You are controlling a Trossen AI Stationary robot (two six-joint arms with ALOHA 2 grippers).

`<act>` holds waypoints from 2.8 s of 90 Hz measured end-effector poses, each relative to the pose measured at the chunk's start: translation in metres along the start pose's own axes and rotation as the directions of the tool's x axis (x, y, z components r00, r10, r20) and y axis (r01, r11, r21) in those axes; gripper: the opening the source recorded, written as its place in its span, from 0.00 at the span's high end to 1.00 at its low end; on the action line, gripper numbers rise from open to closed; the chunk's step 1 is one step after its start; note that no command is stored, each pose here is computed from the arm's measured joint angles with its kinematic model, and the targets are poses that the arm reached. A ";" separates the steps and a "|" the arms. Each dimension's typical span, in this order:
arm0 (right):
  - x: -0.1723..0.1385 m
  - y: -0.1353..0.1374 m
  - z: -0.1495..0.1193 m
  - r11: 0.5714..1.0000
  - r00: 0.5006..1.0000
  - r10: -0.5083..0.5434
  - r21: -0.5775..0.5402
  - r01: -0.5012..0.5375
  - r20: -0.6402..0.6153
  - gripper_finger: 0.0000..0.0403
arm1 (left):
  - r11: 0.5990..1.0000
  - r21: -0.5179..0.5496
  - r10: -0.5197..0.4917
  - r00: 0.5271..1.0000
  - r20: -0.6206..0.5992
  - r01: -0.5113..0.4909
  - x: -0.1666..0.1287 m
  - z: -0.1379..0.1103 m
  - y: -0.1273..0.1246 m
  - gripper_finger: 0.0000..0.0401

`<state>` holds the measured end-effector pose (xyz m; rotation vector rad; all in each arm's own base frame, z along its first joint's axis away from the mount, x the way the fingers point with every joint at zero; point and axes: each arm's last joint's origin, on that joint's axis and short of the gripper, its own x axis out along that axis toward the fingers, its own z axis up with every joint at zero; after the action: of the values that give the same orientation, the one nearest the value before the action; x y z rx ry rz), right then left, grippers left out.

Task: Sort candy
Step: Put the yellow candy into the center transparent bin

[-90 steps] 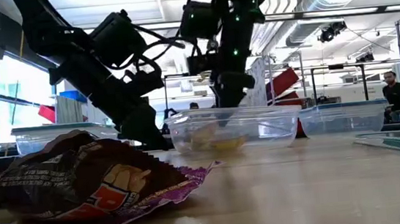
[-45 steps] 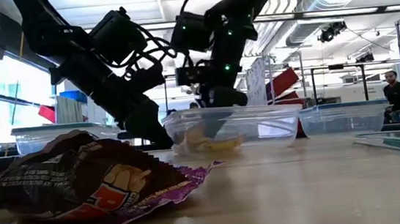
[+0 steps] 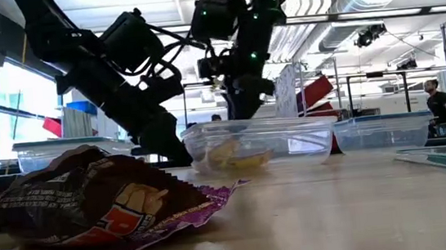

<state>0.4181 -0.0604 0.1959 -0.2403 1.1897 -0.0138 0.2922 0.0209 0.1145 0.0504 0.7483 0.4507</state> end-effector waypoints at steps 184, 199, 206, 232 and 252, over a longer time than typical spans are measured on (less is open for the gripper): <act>0.033 0.030 0.003 0.987 0.972 0.156 -0.011 -0.160 -0.177 0.69 | 0.996 -0.055 -0.067 0.996 0.052 0.070 -0.013 0.001 -0.025 0.74; 0.025 0.027 0.003 0.986 0.961 0.164 -0.003 -0.169 -0.223 0.69 | 0.998 -0.028 -0.050 0.998 0.046 0.051 -0.013 0.000 -0.025 0.74; 0.020 0.026 0.004 0.985 0.956 0.168 -0.002 -0.173 -0.240 0.69 | 0.999 -0.022 -0.045 0.998 0.034 0.046 -0.013 -0.001 -0.024 0.74; -0.015 0.037 0.021 0.993 0.955 0.075 -0.066 -0.098 -0.287 0.69 | 0.997 0.035 -0.069 0.996 -0.051 0.071 -0.047 0.006 -0.021 0.74; -0.049 0.077 0.057 0.992 0.993 0.008 -0.128 -0.023 -0.117 0.69 | 0.971 0.025 -0.233 0.961 -0.147 0.239 -0.102 0.001 -0.028 0.74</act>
<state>0.4430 0.0313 0.2455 -0.3475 1.3108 0.0637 0.2382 -0.0467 0.1757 -0.0318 0.8939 0.2114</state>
